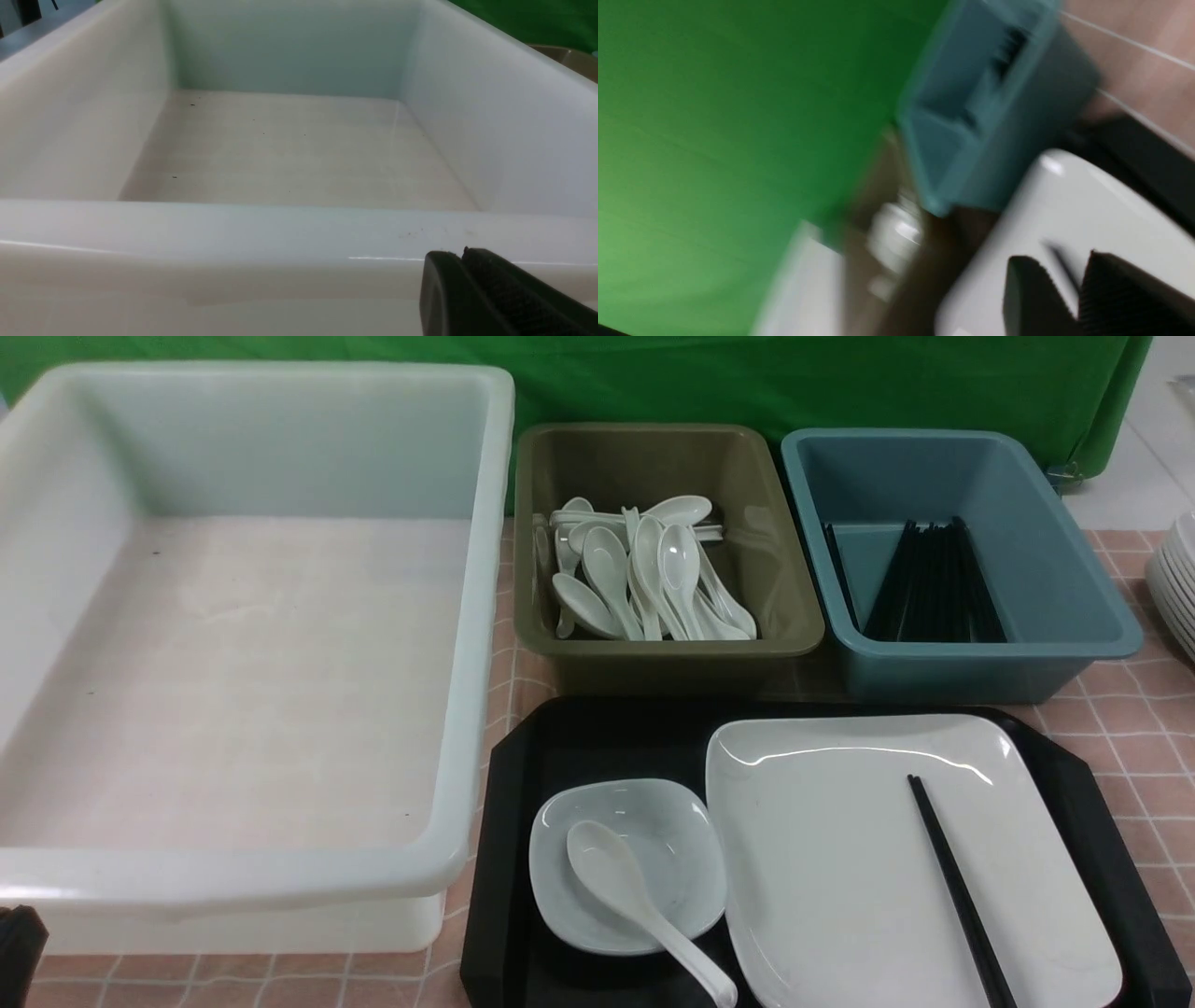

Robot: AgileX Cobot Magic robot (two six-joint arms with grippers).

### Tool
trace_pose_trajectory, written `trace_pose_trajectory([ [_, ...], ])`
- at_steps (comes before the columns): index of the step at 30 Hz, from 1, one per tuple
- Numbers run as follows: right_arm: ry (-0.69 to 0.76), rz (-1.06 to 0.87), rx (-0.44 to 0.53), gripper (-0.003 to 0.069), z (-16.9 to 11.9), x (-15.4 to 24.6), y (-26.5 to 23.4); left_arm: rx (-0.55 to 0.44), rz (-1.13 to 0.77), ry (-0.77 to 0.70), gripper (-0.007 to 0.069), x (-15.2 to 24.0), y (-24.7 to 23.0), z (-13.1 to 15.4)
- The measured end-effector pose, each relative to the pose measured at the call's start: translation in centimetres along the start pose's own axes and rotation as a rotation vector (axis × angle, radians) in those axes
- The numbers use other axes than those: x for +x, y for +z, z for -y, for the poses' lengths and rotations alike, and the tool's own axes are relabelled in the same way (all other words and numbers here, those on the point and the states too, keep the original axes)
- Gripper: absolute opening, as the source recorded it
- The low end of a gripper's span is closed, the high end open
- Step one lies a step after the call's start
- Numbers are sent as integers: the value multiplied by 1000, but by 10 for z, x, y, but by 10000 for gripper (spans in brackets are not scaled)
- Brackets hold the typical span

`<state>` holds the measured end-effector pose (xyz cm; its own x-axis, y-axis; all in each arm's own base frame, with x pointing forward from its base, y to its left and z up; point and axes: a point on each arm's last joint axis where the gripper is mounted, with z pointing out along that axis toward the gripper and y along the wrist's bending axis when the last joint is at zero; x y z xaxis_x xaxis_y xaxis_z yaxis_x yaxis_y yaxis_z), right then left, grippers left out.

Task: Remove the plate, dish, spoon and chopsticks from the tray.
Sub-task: Use the right arm to grab a pair of chopsticks from the plate

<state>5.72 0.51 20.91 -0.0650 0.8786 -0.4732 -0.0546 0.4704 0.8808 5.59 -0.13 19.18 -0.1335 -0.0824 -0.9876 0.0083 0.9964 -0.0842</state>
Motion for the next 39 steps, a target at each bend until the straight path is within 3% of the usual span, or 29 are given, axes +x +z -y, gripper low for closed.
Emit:
trace_pose_trajectory([
  [1,-1,8,-10,193,-1,-1,0,0,0,0,21,0,0,0],
  [2,-27,62,-92,135,-16,-10,-2,0,0,0,21,0,0,0],
  [5,-227,132,-178,34,-66,-36,-7,0,0,0,21,0,0,0],
  [7,-466,84,-113,30,-96,-50,-2,0,0,0,21,0,0,0],
  [8,-488,74,-103,30,-98,-51,-2,0,0,0,21,0,0,0],
  [9,-664,-56,-4,30,-116,-59,9,0,0,0,21,0,0,0],
  [11,-733,-163,64,30,-122,-60,17,0,0,0,21,0,0,0],
  [12,-803,-392,197,30,-126,-59,33,0,0,0,21,0,0,0],
  [14,-822,-654,347,30,-115,-51,51,0,0,2,21,0,0,0],
  [15,-823,-678,360,30,-114,-51,53,0,0,2,21,0,0,0],
  [16,-814,-869,468,32,-100,-43,70,0,0,2,21,0,0,0],
  [18,-784,-1081,586,43,-80,-32,90,0,0,2,21,0,0,0],
  [21,-777,-1240,650,71,-60,-19,116,0,0,2,21,0,0,0],
  [25,-783,-1325,657,138,-51,-3,140,0,0,2,21,0,0,0],
  [26,-806,-1350,631,204,-51,9,154,0,0,2,21,0,0,0],
  [31,-857,-1381,570,325,-50,36,178,0,0,2,21,0,0,0],
  [39,-868,-1463,632,353,-11,72,208,0,0,1,21,0,0,0],
])
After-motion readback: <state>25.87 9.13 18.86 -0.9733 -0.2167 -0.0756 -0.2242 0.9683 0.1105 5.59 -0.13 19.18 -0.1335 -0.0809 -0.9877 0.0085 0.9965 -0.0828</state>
